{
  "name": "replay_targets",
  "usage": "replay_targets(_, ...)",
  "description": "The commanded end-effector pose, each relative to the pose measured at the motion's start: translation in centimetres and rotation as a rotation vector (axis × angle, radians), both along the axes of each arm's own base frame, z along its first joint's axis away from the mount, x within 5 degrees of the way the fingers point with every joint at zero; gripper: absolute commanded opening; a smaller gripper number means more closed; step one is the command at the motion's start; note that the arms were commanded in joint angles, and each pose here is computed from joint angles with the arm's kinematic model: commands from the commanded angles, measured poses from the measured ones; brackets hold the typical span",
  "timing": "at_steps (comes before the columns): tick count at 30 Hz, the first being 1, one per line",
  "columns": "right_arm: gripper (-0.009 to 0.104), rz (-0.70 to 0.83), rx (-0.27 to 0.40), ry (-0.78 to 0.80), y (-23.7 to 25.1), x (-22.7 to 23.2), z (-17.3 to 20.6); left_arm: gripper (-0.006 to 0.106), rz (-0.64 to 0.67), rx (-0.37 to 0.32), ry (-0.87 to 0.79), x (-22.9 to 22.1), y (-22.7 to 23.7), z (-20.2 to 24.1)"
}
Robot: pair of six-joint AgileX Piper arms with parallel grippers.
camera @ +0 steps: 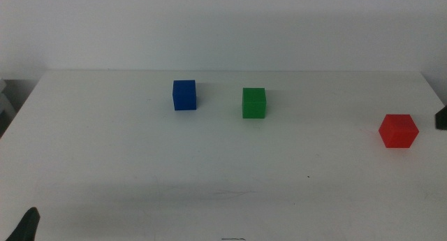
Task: Stack red cubes first, then green, then blue cubes in a specific spot.
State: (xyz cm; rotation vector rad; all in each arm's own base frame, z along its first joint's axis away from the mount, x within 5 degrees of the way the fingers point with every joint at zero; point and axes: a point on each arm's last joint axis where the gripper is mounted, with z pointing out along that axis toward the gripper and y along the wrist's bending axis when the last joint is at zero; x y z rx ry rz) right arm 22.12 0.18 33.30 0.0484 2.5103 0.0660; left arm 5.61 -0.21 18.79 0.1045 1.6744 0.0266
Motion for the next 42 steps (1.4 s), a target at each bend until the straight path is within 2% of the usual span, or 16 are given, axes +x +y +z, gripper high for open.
replay_targets(1, 0.094, 0.000, -0.010, -0.064, -0.2, 0.9, 1.0, 0.094, -0.006, -0.026, -0.106, -0.1, -0.1, 1.0)
replay_targets(8, 0.094, -0.003, -0.013, -0.018, -0.2, 2.9, 0.6, 0.094, -0.006, -0.026, -0.106, -0.1, -0.1, 1.0)
replay_targets(14, 0.094, 0.009, -0.017, 0.130, -0.3, 6.4, 0.6, 0.094, -0.006, -0.026, -0.106, -0.1, -0.1, 1.0)
replay_targets(20, 0.094, 0.017, -0.067, 0.258, -0.8, 11.1, -1.2, 0.094, -0.006, -0.026, -0.106, -0.1, -0.1, 1.0)
replay_targets(26, 0.094, 0.023, -0.112, 0.296, -1.3, 14.9, -3.3, 0.094, -0.006, -0.026, -0.106, -0.1, -0.1, 1.0)
replay_targets(30, 0.094, 0.002, -0.095, 0.308, -2.3, 17.2, -4.5, 0.094, -0.006, -0.026, -0.106, -0.1, -0.1, 1.0)
replay_targets(42, 0.094, 0.020, -0.131, 0.338, -3.1, 21.3, -8.0, 0.094, -0.006, -0.026, -0.106, -0.1, -0.1, 1.0)
